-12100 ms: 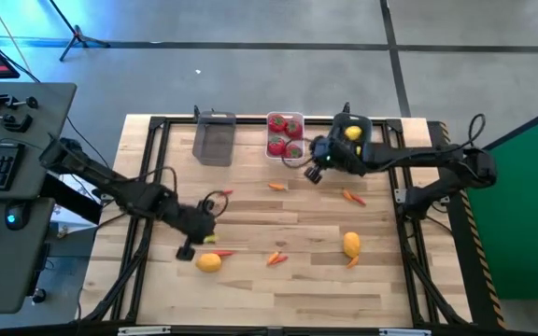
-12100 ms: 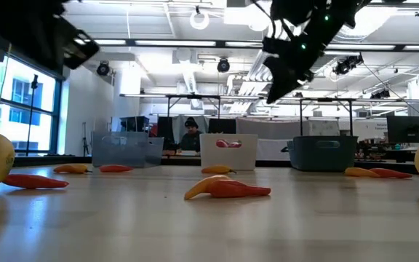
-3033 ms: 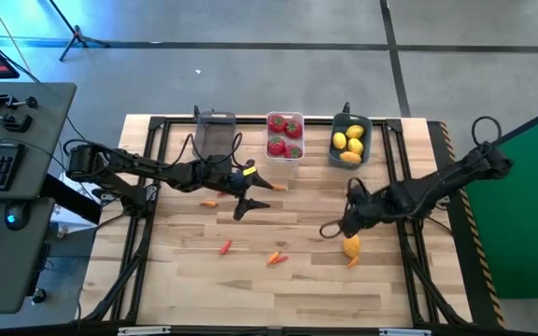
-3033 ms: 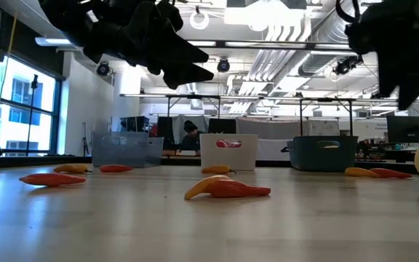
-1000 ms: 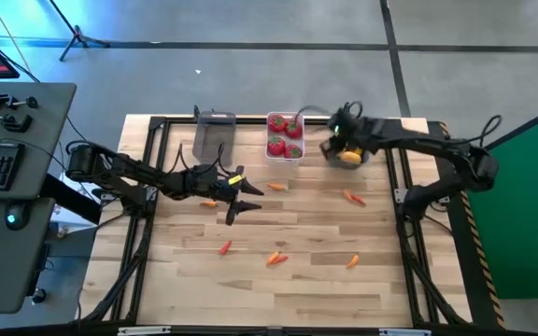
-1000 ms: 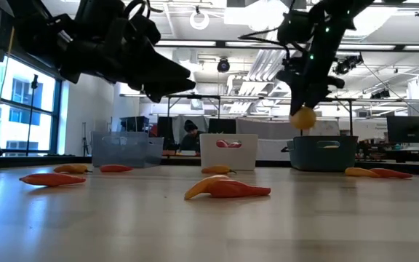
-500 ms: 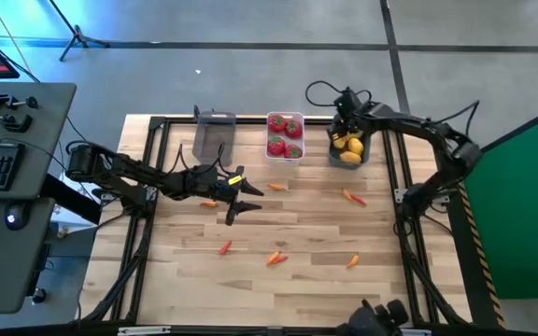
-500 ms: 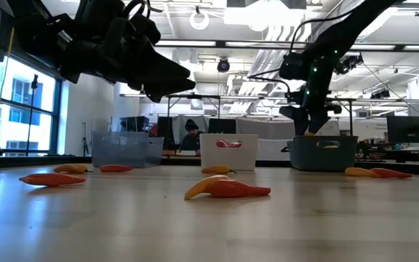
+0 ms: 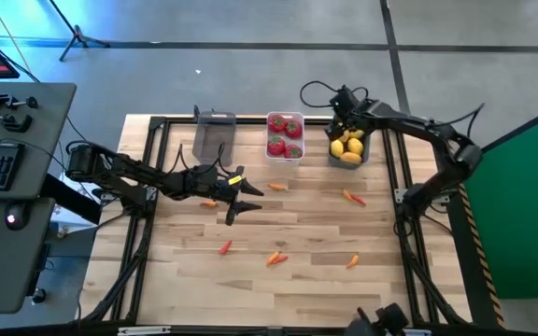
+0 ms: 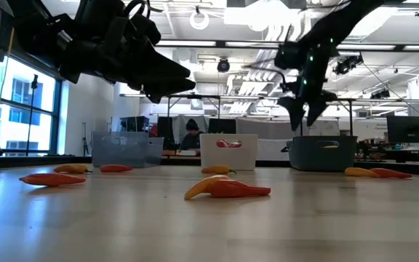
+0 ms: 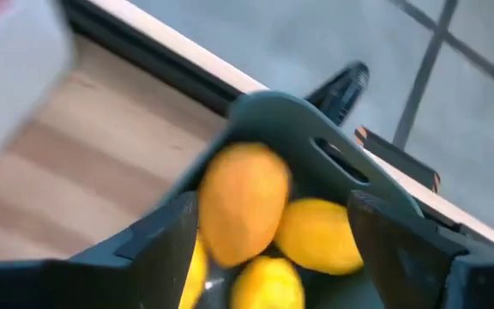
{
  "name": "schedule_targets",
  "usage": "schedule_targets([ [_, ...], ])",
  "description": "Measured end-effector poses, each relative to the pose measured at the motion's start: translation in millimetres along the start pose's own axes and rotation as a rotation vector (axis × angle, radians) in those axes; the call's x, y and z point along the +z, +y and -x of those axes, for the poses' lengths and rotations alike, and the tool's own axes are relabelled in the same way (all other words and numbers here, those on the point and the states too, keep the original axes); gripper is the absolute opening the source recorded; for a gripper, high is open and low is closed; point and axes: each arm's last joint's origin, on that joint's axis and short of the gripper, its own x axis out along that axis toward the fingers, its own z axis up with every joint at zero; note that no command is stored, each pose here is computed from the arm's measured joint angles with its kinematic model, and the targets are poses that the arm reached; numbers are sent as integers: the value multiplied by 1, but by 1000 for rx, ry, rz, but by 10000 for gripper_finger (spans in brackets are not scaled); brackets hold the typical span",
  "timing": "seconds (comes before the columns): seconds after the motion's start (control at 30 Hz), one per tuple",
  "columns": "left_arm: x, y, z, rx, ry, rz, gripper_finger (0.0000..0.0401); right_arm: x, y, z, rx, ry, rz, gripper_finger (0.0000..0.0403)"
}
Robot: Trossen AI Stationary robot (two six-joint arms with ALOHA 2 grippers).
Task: Sort produce into baskets
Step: Put the red chili pepper into the black bin
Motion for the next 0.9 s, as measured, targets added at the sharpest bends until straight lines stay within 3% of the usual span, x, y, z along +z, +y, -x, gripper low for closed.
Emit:
schedule_targets([
  [0.2,-6,0,1,4,64,-14,186,-12,33,43,99,-124,95,231],
  [0.57,-6,-6,30,10,304,-17,186,-77,109,64,302,-329,222,13],
  [0.9,-25,1,61,261,647,32,186,-102,151,97,464,-550,252,34],
])
